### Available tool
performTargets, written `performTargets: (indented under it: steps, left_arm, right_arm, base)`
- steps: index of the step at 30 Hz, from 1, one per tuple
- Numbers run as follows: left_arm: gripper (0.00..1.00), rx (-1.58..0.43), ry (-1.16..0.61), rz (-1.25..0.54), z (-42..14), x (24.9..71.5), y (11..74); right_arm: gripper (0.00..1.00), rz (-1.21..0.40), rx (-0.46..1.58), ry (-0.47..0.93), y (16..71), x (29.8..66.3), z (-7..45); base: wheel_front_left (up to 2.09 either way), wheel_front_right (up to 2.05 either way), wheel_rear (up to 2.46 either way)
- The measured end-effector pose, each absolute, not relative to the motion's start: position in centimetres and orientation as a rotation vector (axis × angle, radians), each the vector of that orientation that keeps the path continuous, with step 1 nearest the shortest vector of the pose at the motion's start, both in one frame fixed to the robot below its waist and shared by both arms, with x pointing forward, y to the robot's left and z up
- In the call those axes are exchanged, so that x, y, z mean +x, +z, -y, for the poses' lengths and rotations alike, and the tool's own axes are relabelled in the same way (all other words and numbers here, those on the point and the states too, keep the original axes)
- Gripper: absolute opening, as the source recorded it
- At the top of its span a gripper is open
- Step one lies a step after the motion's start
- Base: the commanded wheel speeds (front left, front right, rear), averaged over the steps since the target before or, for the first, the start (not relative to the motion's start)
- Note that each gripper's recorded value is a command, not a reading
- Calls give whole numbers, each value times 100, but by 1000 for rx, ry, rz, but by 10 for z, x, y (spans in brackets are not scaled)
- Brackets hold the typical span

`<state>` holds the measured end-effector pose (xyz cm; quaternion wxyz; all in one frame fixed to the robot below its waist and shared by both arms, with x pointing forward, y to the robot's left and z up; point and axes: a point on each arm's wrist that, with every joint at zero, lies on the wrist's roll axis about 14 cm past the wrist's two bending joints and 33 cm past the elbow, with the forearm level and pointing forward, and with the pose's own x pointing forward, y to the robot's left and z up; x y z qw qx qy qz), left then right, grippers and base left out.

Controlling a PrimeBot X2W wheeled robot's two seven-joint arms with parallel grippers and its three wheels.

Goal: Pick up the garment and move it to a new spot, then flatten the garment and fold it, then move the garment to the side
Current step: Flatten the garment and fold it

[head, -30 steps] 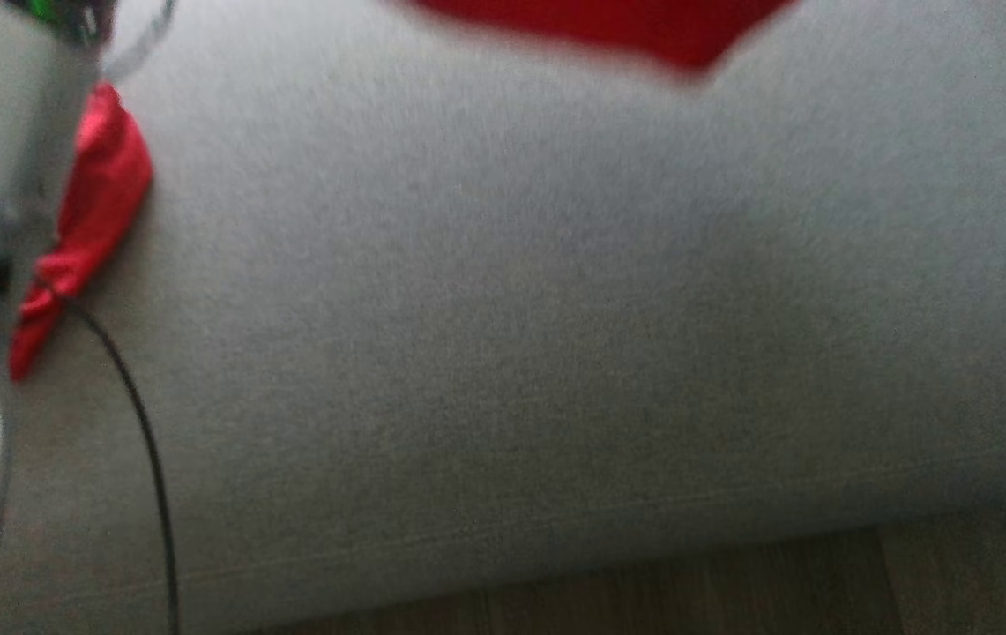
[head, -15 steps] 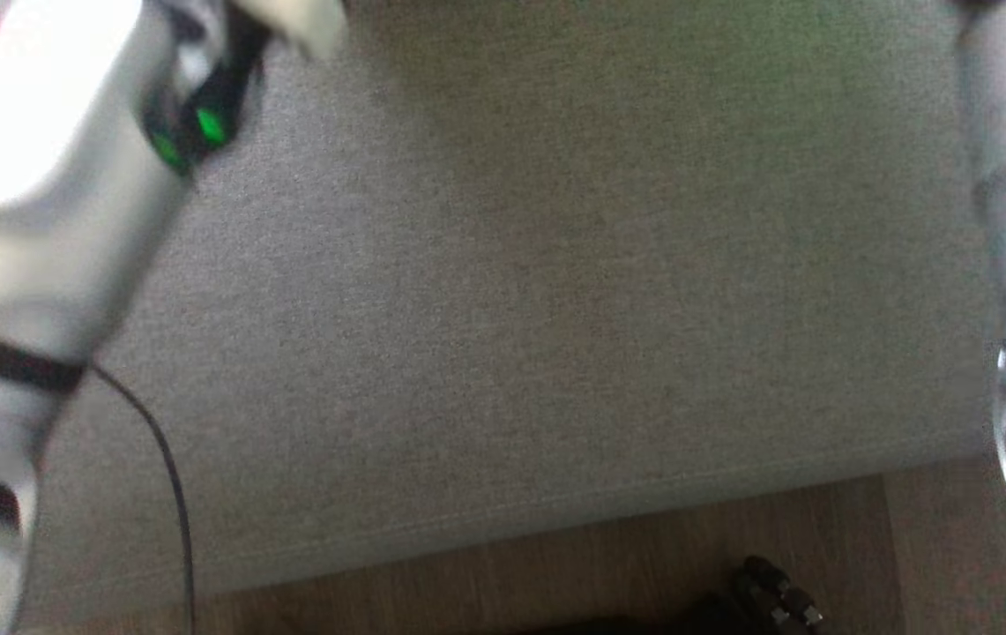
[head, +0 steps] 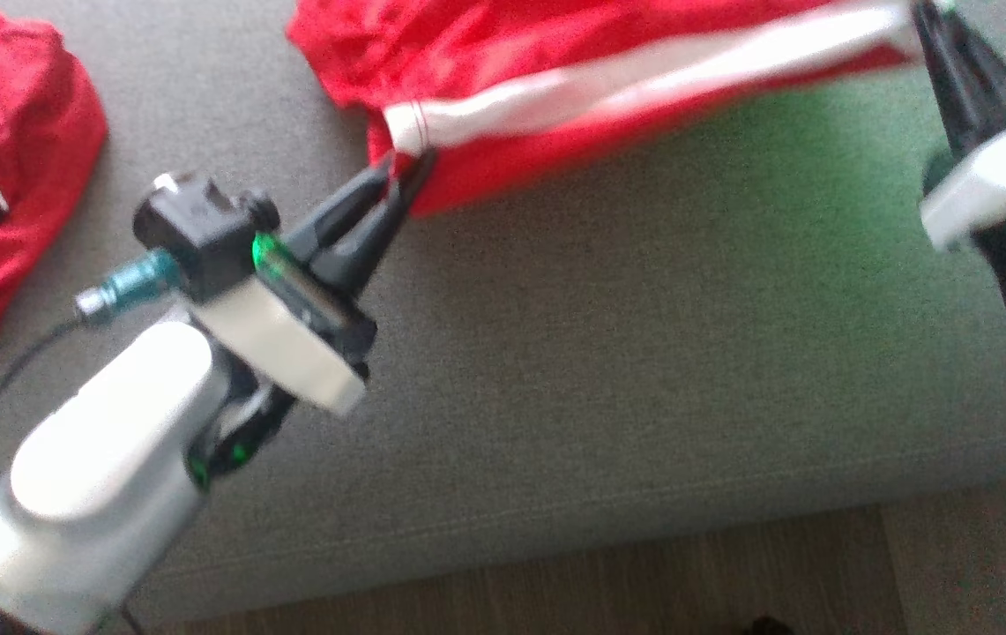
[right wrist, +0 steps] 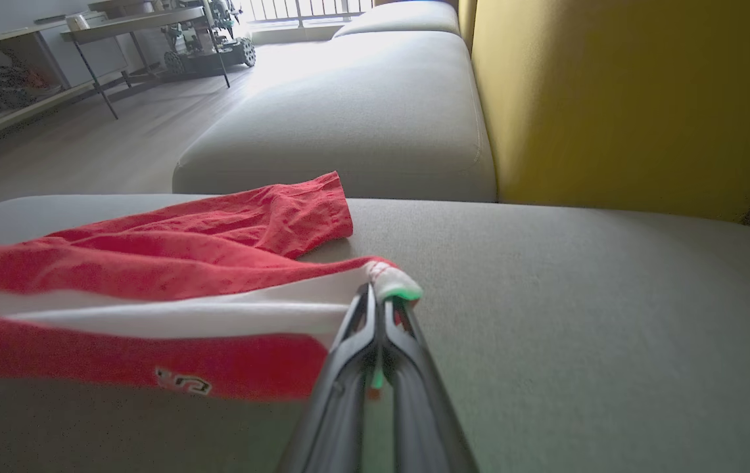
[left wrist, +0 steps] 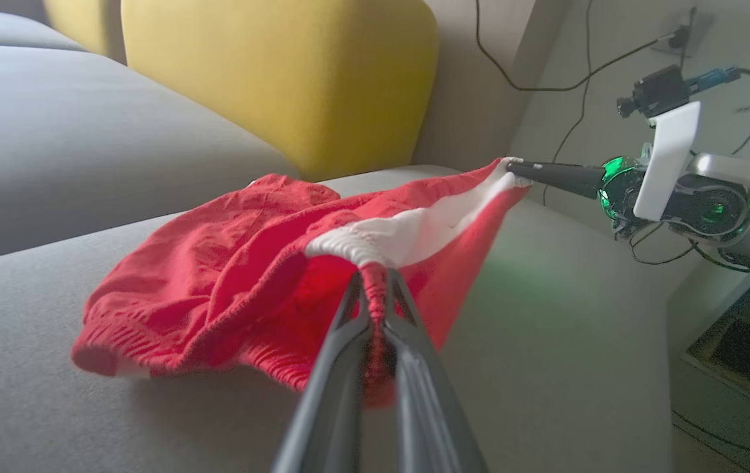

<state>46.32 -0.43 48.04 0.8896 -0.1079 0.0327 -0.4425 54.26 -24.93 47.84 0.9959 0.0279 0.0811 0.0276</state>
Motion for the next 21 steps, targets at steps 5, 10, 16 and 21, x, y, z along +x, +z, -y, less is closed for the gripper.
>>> performTargets:
  steps: [5,10,16,21]
  left_arm:
    - [0,-244,-939,-59,5,430,491]
    - [0,-258,-950,-74,5,394,493]
    - [0,-309,-969,-109,10,353,496]
    - [0,-500,-849,-86,2,361,517]
  right_arm:
    - [0,-177,88,3,481,490,263]
    - [0,-155,114,-16,501,450,256]
    - [0,-157,86,-20,520,417,250]
    - [0,-167,38,-34,522,424,252]
  base:
    - [0,0,0]
    - [0,0,0]
    - [0,0,0]
    - [0,0,0]
